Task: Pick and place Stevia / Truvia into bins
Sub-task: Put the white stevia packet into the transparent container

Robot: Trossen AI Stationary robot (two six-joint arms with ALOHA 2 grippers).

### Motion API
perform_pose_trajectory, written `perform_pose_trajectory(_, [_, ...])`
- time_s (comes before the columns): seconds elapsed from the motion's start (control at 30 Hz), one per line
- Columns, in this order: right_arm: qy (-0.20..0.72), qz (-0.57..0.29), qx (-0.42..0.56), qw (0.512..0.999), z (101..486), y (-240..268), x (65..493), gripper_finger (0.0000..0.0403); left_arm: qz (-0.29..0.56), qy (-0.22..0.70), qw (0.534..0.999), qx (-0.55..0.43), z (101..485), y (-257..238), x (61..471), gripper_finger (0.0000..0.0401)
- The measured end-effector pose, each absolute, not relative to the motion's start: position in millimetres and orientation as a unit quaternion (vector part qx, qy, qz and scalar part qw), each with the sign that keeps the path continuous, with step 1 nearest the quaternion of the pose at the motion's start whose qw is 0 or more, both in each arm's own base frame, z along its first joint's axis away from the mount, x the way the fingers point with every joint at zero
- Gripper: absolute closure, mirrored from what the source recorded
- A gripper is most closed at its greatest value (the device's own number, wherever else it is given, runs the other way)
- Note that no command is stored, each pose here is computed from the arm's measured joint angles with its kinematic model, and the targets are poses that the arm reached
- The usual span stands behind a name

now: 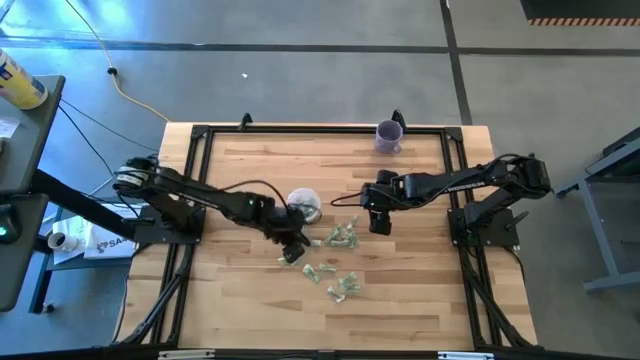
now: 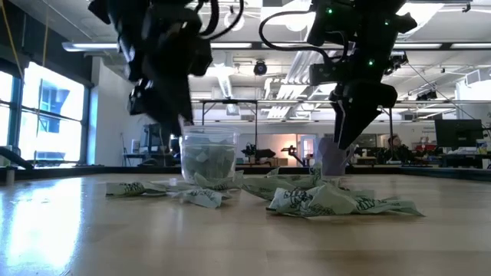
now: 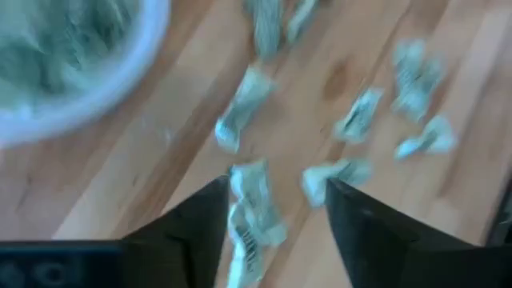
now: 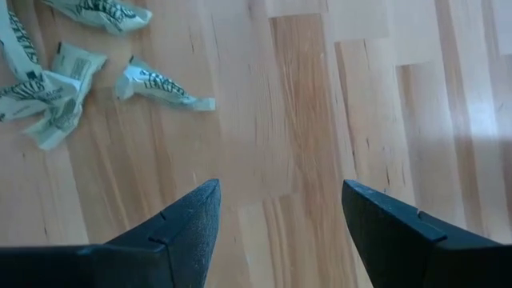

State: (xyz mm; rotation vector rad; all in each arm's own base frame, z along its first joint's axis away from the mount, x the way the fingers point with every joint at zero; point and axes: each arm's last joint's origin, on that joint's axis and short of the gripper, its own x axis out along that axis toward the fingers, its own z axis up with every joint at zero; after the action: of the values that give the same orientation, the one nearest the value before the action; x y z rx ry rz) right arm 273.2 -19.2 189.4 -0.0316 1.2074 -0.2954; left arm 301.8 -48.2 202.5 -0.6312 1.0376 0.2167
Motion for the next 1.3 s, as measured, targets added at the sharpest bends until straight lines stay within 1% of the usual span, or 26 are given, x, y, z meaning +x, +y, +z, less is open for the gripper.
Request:
perform_pose_trajectory(0.1, [0.563, -0.138, -0.018, 0.815, 189.6, -19.4, 273.8, 0.0151, 0.085, 0.491, 0.820, -0.280, 192.2, -58.2, 307.3, 0.0127])
perform_pose_trajectory(0.2, [0.563, -0.139, -0.023, 0.815, 189.6, -19.5, 273.8, 0.0151, 0.086, 0.488, 0.827, -0.265, 187.3, -62.7, 310.4, 0.0127])
perform_pose_trajectory(0.33, [0.563, -0.138, -0.025, 0.815, 189.6, -19.6, 273.8, 0.0151, 0.096, 0.494, 0.835, -0.225, 178.1, -65.1, 312.8, 0.0159])
perform_pose_trajectory(0.53, [0.564, -0.143, -0.032, 0.813, 189.6, -19.9, 273.4, 0.0151, 0.083, 0.522, 0.827, -0.193, 155.2, -76.6, 316.8, 0.0215])
perform_pose_trajectory(0.63, [0.564, -0.146, -0.034, 0.812, 189.7, -20.2, 273.2, 0.0151, 0.072, 0.525, 0.827, -0.187, 146.4, -85.5, 319.4, 0.0231])
perform_pose_trajectory(0.77, [0.564, -0.148, -0.035, 0.811, 189.6, -20.3, 273.2, 0.0151, 0.075, 0.540, 0.821, -0.170, 137.3, -92.8, 318.5, 0.0245])
perform_pose_trajectory(0.83, [0.564, -0.151, -0.037, 0.811, 189.7, -20.5, 273.2, 0.0151, 0.079, 0.548, 0.816, -0.165, 132.2, -93.4, 318.0, 0.0260])
perform_pose_trajectory(0.93, [0.564, -0.153, -0.039, 0.811, 189.7, -20.6, 273.2, 0.0151, 0.093, 0.547, 0.818, -0.153, 130.7, -93.7, 316.9, 0.0300])
perform_pose_trajectory(1.07, [0.564, -0.154, -0.039, 0.810, 189.7, -20.7, 273.1, 0.0151, 0.108, 0.544, 0.820, -0.142, 130.1, -92.4, 316.4, 0.0377])
perform_pose_trajectory(1.13, [0.564, -0.155, -0.038, 0.810, 189.7, -20.7, 273.0, 0.0151, 0.111, 0.543, 0.820, -0.142, 130.0, -92.2, 316.5, 0.0380])
perform_pose_trajectory(1.23, [0.565, -0.156, -0.039, 0.810, 189.6, -20.8, 272.8, 0.0151, 0.112, 0.542, 0.820, -0.143, 134.1, -92.9, 319.0, 0.0368])
perform_pose_trajectory(1.3, [0.565, -0.156, -0.039, 0.809, 189.6, -20.8, 272.7, 0.0151, 0.112, 0.550, 0.817, -0.131, 143.4, -92.9, 319.2, 0.0374])
